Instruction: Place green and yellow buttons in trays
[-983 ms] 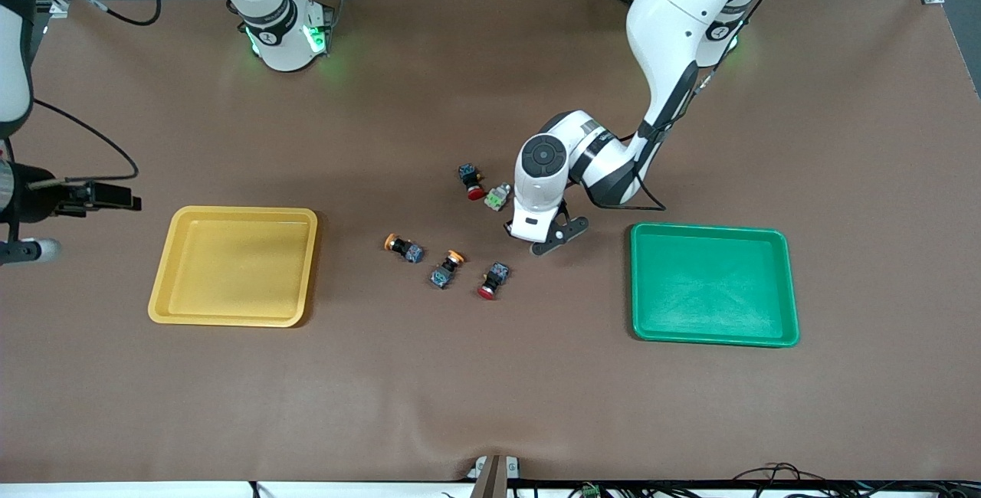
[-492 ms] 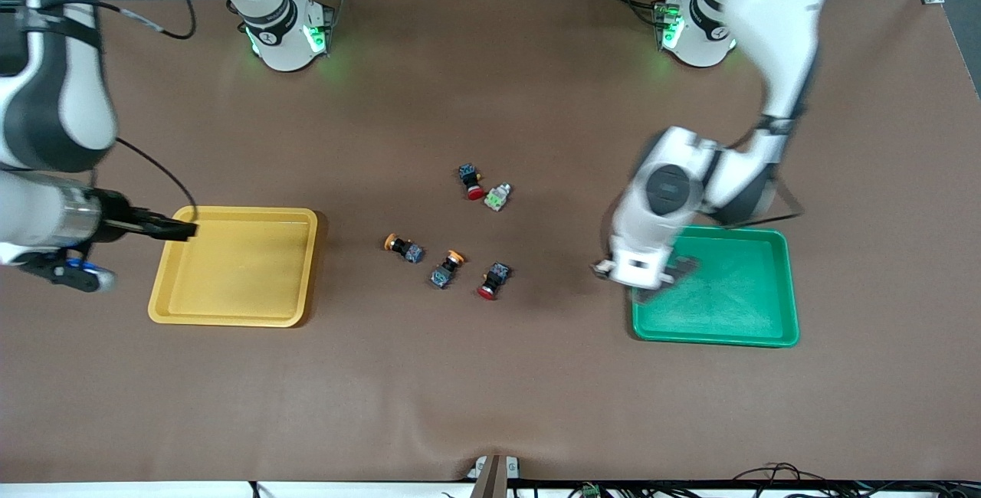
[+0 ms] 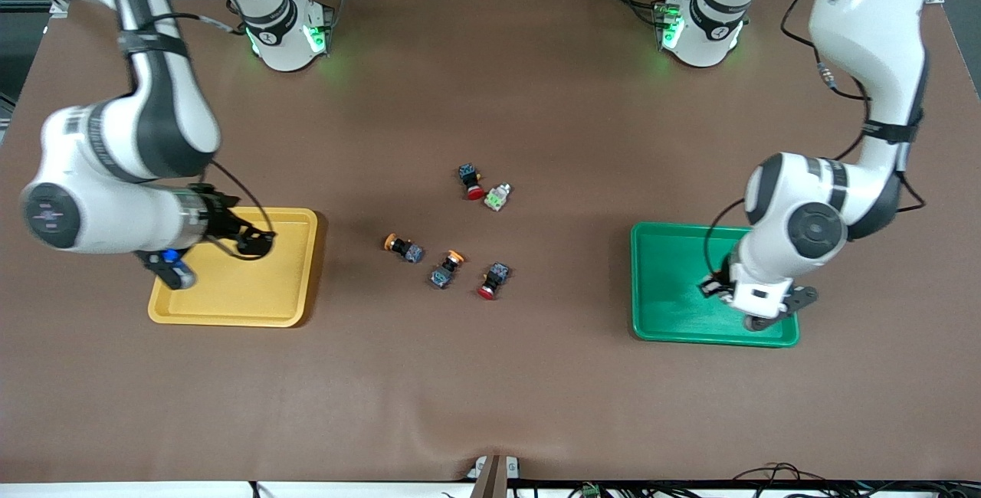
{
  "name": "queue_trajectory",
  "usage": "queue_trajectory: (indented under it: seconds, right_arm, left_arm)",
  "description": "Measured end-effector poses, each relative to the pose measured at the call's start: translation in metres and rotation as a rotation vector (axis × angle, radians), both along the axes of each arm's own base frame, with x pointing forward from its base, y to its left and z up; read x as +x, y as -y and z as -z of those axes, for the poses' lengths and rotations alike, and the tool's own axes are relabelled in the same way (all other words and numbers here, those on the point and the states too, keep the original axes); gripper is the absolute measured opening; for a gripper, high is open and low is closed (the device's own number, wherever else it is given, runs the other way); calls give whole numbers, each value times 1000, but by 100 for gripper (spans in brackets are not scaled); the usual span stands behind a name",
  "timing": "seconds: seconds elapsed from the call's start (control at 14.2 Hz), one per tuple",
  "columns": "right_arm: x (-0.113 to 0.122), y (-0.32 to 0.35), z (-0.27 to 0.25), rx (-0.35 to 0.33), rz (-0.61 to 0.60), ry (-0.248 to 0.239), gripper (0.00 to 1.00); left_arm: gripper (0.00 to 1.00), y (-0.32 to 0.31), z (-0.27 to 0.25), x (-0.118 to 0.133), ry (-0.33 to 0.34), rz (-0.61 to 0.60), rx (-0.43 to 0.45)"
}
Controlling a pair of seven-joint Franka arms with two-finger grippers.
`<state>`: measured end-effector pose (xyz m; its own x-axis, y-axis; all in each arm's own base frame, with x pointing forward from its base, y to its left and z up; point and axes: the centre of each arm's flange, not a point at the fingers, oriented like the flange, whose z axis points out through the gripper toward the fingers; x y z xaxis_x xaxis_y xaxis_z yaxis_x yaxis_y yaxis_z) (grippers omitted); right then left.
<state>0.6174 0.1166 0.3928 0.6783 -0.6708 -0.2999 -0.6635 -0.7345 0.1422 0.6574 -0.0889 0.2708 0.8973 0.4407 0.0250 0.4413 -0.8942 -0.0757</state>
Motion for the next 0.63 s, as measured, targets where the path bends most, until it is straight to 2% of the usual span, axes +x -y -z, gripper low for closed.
queue_trajectory:
  seconds: [0.14,0.28,0.35,0.63]
  right_arm:
    - [-1,-40,16,-28,33,19,100]
    - [-2,-78,36,-70,127,33,100]
    - [-3,-93,47,-95,195,36,100]
    - [-4,-127,96,-181,435,28,100]
  left_arm:
    - [41,-36,14,5,9,2,33]
    - [41,-53,31,8,12,-2,35]
    - [46,-54,36,8,12,-2,33]
    - [86,-40,30,11,30,14,21]
